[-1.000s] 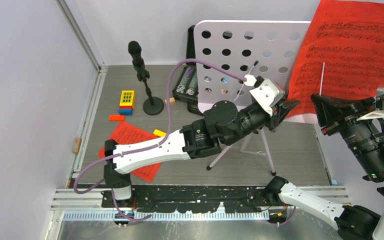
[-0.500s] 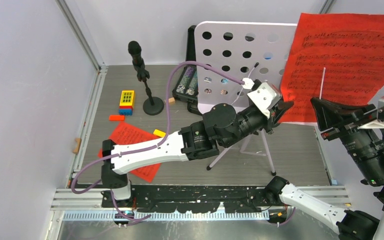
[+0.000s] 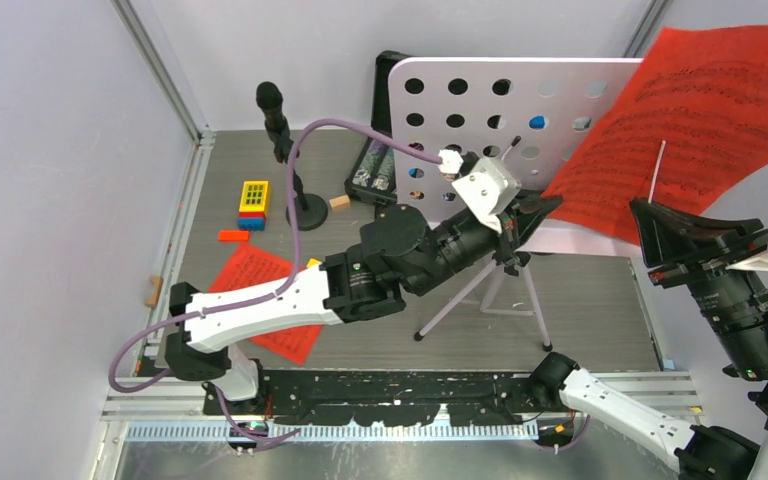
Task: Pack up the instrument practice props
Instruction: Pick up the sheet music from the music stand.
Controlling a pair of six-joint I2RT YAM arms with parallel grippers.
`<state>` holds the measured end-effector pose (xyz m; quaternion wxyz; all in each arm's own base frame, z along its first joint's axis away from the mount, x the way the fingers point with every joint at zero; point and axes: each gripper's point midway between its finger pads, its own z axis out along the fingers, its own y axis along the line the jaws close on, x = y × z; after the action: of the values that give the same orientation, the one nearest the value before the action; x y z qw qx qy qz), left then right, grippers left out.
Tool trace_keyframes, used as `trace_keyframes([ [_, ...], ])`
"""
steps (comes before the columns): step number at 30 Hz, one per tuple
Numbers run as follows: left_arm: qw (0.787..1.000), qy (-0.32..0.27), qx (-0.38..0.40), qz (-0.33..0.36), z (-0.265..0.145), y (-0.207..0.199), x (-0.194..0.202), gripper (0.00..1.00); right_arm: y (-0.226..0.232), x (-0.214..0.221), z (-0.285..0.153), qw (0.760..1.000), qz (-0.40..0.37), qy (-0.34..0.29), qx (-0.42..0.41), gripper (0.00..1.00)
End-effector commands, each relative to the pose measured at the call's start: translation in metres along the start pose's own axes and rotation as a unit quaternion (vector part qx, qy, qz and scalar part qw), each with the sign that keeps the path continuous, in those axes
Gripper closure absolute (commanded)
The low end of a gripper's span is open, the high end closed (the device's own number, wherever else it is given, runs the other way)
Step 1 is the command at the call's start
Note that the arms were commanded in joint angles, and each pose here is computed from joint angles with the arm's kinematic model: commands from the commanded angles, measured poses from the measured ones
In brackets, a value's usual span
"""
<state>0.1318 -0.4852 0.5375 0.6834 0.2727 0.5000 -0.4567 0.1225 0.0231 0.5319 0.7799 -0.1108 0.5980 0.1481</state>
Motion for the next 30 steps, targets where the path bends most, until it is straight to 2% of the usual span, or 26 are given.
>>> trace_keyframes([
  [1, 0.998, -0.054, 0.008, -0.010, -0.018, 0.003, -0.051, 1.00, -0.009, 0.003, 0.005, 0.999, -0.010, 0.006, 0.030, 0.95],
  [20, 0.998, -0.057, -0.003, -0.001, -0.094, 0.031, -0.096, 1.00, -0.014, 0.006, 0.010, 0.999, -0.015, 0.011, 0.050, 0.95],
  [28, 0.996, -0.068, -0.047, -0.017, -0.139, 0.060, -0.121, 1.00, -0.011, 0.007, 0.014, 0.999, -0.013, 0.014, 0.047, 0.95],
  [30, 0.996, -0.070, -0.054, -0.032, -0.151, 0.066, -0.127, 1.00, -0.010, 0.008, 0.015, 0.999, -0.013, 0.016, 0.047, 0.90],
])
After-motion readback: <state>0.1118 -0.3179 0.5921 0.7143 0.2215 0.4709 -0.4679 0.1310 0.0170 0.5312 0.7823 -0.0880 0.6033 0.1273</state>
